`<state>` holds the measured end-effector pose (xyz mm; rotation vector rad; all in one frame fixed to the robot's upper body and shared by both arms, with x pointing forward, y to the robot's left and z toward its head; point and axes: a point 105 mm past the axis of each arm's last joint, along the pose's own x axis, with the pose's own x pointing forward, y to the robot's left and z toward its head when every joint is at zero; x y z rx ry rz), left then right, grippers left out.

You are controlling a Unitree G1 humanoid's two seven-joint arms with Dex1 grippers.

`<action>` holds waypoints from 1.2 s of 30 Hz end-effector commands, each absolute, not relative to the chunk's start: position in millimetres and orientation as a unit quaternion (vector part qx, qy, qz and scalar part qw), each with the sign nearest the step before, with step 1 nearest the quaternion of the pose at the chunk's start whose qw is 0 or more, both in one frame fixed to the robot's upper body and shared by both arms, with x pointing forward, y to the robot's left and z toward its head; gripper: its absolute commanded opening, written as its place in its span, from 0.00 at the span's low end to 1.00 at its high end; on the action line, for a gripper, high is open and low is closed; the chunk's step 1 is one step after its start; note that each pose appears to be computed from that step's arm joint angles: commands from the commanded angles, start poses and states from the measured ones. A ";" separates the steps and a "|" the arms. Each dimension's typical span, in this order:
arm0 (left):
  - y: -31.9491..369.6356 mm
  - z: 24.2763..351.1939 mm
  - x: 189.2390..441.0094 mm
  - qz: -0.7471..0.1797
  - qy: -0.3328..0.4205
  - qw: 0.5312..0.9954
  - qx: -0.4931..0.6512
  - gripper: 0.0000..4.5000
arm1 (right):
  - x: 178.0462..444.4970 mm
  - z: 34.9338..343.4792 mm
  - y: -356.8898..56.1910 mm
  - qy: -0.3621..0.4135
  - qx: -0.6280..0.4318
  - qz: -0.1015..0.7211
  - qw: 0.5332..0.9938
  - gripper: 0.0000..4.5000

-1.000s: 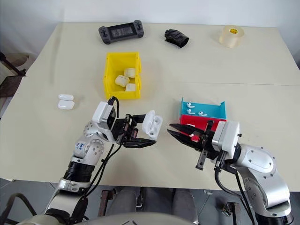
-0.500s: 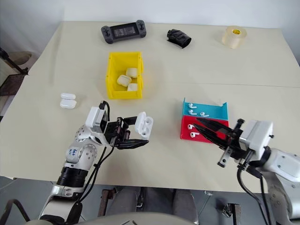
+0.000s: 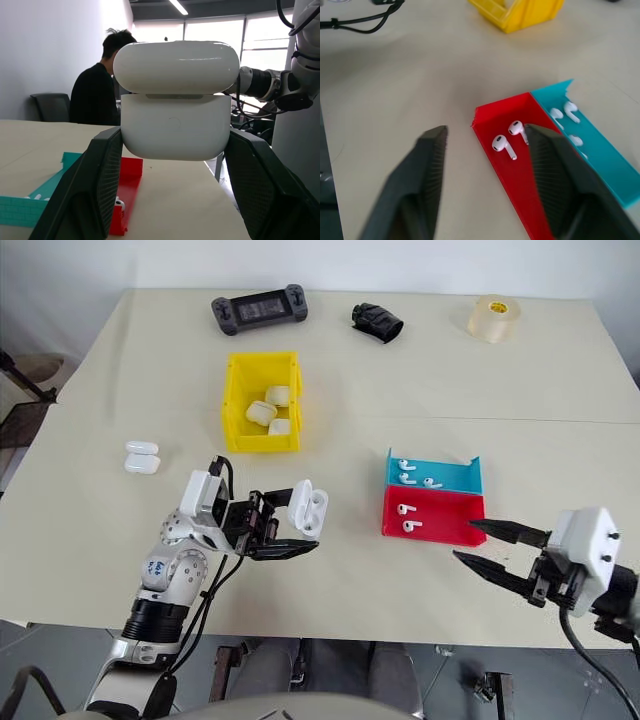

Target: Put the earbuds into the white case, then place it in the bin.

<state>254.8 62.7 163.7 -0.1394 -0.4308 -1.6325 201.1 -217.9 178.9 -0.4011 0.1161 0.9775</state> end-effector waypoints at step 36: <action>56.7 178.2 243.9 -0.706 -0.212 0.675 -0.038 0.61 | 291.9 139.3 -171.0 0.239 -0.480 0.547 0.643 1.00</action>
